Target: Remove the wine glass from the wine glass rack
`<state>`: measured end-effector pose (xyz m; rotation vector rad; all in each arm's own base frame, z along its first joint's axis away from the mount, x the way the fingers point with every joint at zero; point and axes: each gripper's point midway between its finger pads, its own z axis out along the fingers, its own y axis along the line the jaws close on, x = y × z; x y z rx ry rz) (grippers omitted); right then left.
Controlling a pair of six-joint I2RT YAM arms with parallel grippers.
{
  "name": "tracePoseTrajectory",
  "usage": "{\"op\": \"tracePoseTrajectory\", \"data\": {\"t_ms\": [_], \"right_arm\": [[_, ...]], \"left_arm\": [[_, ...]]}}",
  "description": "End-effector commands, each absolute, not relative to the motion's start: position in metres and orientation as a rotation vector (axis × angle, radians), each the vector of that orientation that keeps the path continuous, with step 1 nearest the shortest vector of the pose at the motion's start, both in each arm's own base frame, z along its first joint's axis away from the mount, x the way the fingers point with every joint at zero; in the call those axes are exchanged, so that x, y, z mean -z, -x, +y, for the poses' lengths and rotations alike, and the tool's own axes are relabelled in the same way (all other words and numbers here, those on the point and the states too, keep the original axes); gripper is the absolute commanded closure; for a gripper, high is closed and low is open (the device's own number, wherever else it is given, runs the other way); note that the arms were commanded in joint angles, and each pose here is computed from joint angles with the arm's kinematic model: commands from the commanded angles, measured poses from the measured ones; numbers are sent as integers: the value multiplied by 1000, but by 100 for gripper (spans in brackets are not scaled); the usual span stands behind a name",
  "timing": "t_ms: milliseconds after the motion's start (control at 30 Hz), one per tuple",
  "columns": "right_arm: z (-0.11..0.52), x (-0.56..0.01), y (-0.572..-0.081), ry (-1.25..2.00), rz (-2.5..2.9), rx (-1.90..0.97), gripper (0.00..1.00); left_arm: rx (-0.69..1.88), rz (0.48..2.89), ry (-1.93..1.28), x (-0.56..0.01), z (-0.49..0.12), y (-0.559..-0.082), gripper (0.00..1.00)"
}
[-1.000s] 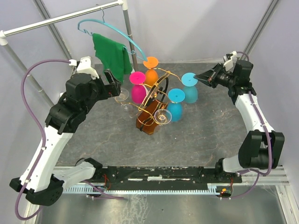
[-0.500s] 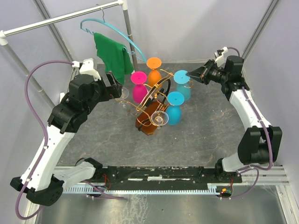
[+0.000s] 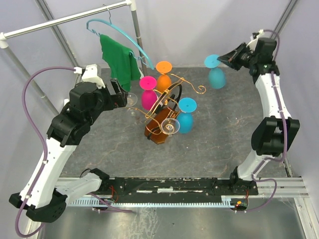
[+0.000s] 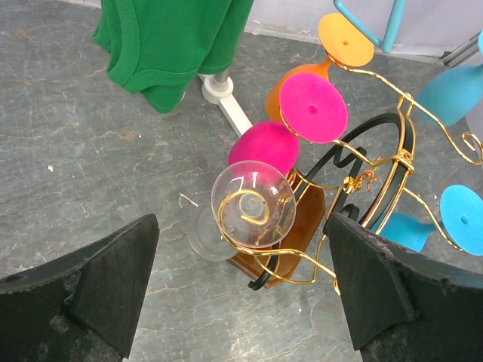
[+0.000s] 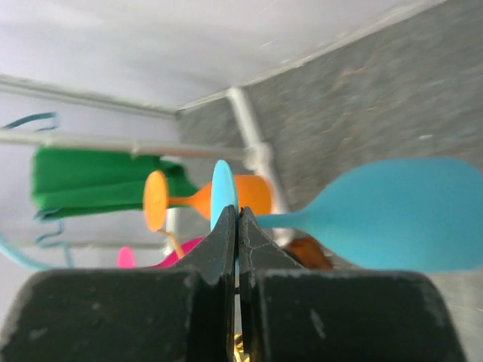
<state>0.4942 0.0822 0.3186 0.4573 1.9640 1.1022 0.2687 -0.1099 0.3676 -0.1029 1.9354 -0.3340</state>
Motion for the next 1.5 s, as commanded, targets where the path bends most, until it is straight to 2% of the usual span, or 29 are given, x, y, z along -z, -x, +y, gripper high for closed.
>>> {"op": "tracePoseTrajectory", "data": {"t_ms": [0, 167, 433, 600, 800, 900, 1467], "right_arm": [[34, -322, -503, -348, 2081, -562, 99], [8, -288, -514, -236, 2231, 105, 99], [-33, -222, -556, -152, 2242, 819, 100], [-65, -208, -573, -84, 2106, 1279, 100], [-74, -203, -600, -51, 1991, 1475, 100], [-77, -184, -613, 43, 1986, 1583, 100], [-123, -107, -621, 145, 2084, 1636, 100]], "left_arm": [[310, 1882, 70, -382, -105, -269, 1], [304, 1896, 54, -372, -109, -274, 1], [259, 1921, 60, -358, -100, -269, 1], [253, 1932, 57, -352, -100, -267, 1], [296, 1960, 38, -336, -112, -272, 1], [301, 1989, 21, -328, -118, -276, 1], [329, 1987, 36, -331, -125, -283, 1]]}}
